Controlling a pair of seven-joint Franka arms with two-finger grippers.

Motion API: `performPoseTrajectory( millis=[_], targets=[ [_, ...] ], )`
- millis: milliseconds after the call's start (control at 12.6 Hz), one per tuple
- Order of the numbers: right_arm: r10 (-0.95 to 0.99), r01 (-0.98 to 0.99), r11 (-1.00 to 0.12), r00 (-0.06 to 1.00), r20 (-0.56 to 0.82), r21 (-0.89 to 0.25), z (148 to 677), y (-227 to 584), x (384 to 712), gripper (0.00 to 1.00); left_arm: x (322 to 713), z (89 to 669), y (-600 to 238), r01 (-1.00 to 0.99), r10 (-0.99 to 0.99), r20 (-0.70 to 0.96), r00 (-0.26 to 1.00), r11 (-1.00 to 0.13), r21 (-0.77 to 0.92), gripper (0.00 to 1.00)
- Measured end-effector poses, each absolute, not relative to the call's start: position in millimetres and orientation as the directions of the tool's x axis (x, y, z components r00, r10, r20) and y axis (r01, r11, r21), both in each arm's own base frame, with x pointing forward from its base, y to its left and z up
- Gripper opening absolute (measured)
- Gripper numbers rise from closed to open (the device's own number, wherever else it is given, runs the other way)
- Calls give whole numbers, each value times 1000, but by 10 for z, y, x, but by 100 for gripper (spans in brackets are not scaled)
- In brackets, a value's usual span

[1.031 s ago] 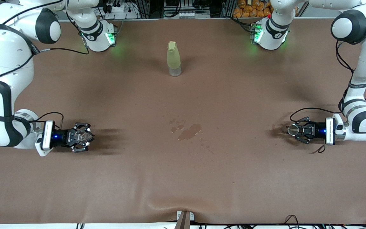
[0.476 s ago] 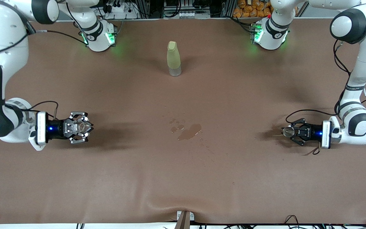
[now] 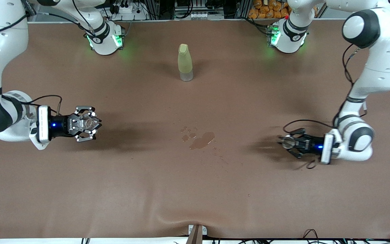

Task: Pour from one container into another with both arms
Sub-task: 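Lift the beaker and the jigger toward the table middle with both grippers, then bring the beaker rim over the jigger mouth with the right gripper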

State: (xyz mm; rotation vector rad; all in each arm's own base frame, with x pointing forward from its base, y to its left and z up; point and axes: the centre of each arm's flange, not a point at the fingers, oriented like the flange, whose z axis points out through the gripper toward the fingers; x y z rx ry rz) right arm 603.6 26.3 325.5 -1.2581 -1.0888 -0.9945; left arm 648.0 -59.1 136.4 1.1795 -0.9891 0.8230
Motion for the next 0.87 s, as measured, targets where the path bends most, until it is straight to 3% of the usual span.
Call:
performPoseTrajectory(
  millis=[397,873],
  targets=[
    [29,975,61,214,976,-215,3263,474,5837,15,6238,943,-2122,-947,-1,973,232,229,226,21],
    [50,982,32,183,982,-185,2943,828,5644,15,6016,1017,-3611,-971,-6,977,212,110,211,21]
  ],
)
